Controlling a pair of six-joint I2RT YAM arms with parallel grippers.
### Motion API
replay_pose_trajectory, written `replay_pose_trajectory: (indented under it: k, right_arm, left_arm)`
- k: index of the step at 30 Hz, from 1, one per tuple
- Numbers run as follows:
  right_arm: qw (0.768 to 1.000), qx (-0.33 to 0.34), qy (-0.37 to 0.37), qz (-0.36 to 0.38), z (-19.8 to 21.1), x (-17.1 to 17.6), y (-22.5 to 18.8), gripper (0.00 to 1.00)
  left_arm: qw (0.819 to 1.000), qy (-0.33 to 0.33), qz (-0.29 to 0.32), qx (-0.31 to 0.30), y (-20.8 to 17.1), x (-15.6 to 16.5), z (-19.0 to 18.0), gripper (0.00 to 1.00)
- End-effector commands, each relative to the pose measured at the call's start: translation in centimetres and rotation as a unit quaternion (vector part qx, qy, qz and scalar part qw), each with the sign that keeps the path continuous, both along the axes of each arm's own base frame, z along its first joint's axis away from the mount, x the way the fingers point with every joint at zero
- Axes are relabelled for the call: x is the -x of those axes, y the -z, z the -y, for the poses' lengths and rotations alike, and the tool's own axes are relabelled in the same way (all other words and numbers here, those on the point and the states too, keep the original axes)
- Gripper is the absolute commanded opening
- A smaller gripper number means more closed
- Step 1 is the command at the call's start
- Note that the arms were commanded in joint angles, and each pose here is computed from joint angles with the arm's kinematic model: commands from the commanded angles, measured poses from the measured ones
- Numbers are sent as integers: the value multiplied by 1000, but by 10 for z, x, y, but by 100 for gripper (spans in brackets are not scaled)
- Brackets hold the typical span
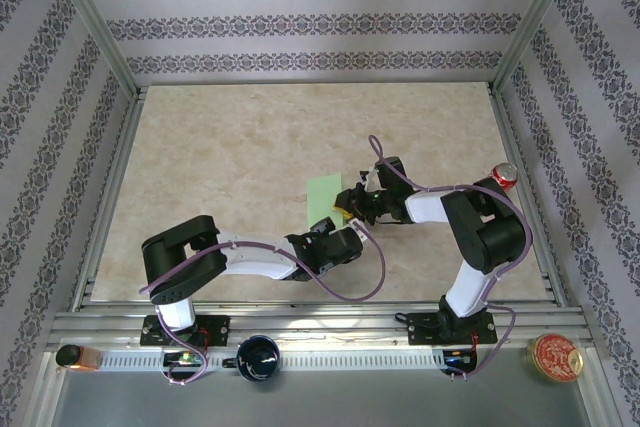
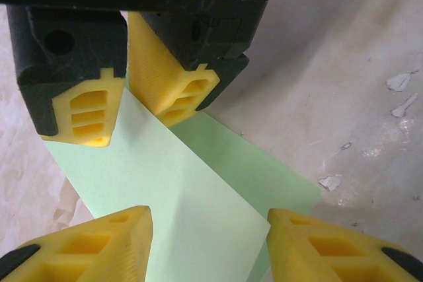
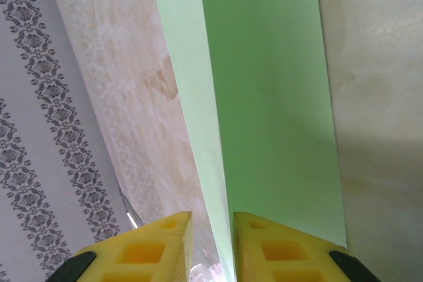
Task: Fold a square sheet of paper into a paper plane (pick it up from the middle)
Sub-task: Fold the triangle a second time at the center of the table.
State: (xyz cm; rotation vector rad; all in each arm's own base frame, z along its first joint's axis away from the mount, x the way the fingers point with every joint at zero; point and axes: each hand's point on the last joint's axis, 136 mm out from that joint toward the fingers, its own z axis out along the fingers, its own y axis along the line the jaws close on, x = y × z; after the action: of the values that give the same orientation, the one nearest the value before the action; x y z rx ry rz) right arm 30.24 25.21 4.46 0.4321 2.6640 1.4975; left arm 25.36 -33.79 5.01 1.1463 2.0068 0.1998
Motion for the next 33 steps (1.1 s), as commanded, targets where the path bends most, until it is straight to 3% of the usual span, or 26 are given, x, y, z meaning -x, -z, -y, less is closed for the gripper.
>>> replay_pose_trajectory:
  k: [1,13,17,21,25,33]
  right_arm:
    - [1000,1,-1,4,-3,0,-1,25]
    - [1000,4,1,7,-1,0,-4,25]
    - [1000,6,4,6,1,0,-4,25]
    - [1000,24,12,12,8,0,-8,28]
    - [998,51,28,21,22,0,-11,29]
    - [994,70,73,28,54,5,-19,34]
  left_arm:
    - [1000,-5,11,3,-8,-8,3,45]
    - [1000,-3,-6,19,-9,-11,5,18]
    - [999,-9,-19,37,-10,-10,4,7]
    - [995,-33,-43,78,-15,-16,-1,3]
    - [984,-43,-97,146,-22,-19,-4,0]
    - [943,-44,-211,252,-33,-22,-4,0]
